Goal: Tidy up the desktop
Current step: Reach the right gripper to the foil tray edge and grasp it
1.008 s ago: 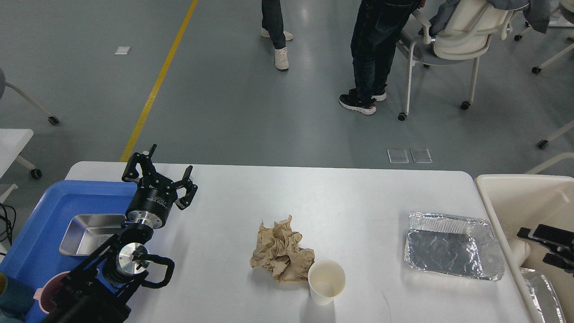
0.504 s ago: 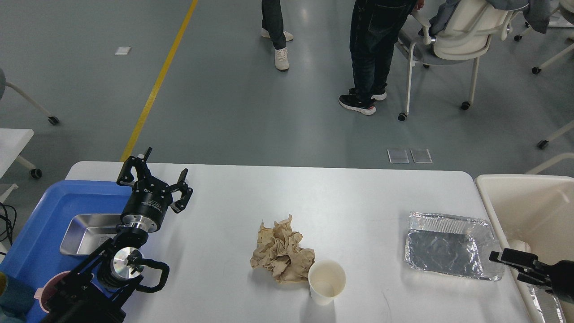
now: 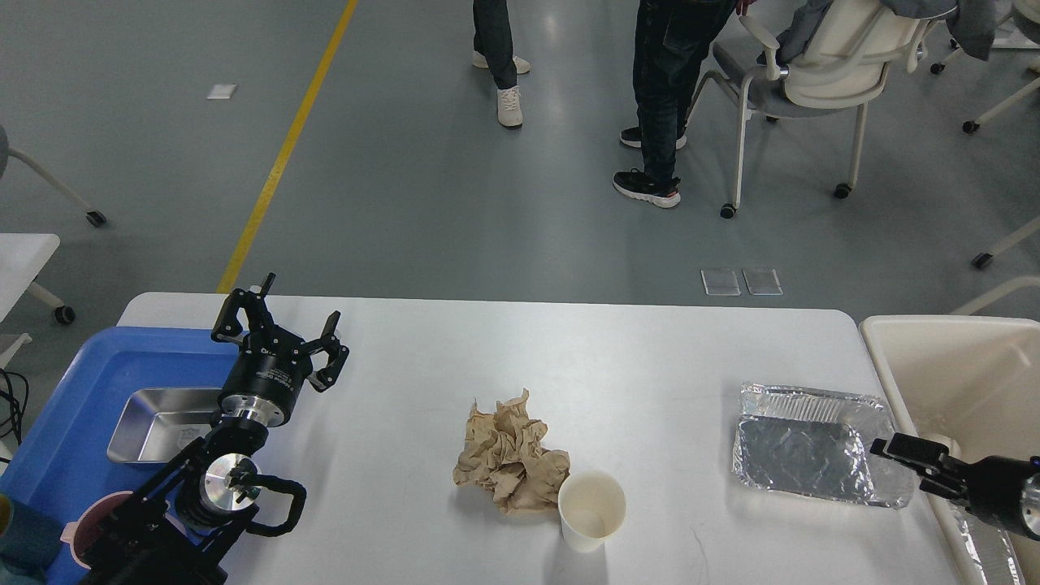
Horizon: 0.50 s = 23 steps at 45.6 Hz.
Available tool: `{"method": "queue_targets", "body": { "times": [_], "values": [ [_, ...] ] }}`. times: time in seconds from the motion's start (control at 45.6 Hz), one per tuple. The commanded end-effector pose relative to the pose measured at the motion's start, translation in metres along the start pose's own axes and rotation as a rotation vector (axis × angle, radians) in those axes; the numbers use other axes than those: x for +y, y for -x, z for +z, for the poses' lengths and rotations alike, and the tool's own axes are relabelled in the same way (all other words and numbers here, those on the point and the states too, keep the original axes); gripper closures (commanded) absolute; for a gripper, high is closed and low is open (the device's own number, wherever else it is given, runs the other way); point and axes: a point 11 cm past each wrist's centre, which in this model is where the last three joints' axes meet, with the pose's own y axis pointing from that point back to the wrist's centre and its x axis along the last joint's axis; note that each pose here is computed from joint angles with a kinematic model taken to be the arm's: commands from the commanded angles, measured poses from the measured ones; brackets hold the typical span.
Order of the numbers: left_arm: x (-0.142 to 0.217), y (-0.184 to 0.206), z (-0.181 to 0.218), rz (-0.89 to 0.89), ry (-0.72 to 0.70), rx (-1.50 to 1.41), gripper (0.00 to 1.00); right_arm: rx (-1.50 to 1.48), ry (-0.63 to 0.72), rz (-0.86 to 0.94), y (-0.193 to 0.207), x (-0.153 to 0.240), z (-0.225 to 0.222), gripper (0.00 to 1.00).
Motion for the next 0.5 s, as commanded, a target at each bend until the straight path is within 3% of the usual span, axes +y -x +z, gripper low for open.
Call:
{"method": "queue_targets", "body": {
  "times": [0.0,0.482],
  "values": [
    [0.001,-0.002,0.000,0.004,-0.001,-0.002,0.03,0.007,0.003,-0.015,0.005,-0.008,-0.002,0.00],
    [0.002,-0.004,0.003,0.007,0.003,-0.007,0.03,0.004,-0.059,-0.034,0.015,-0.029,-0.020,0.00]
  ]
}}
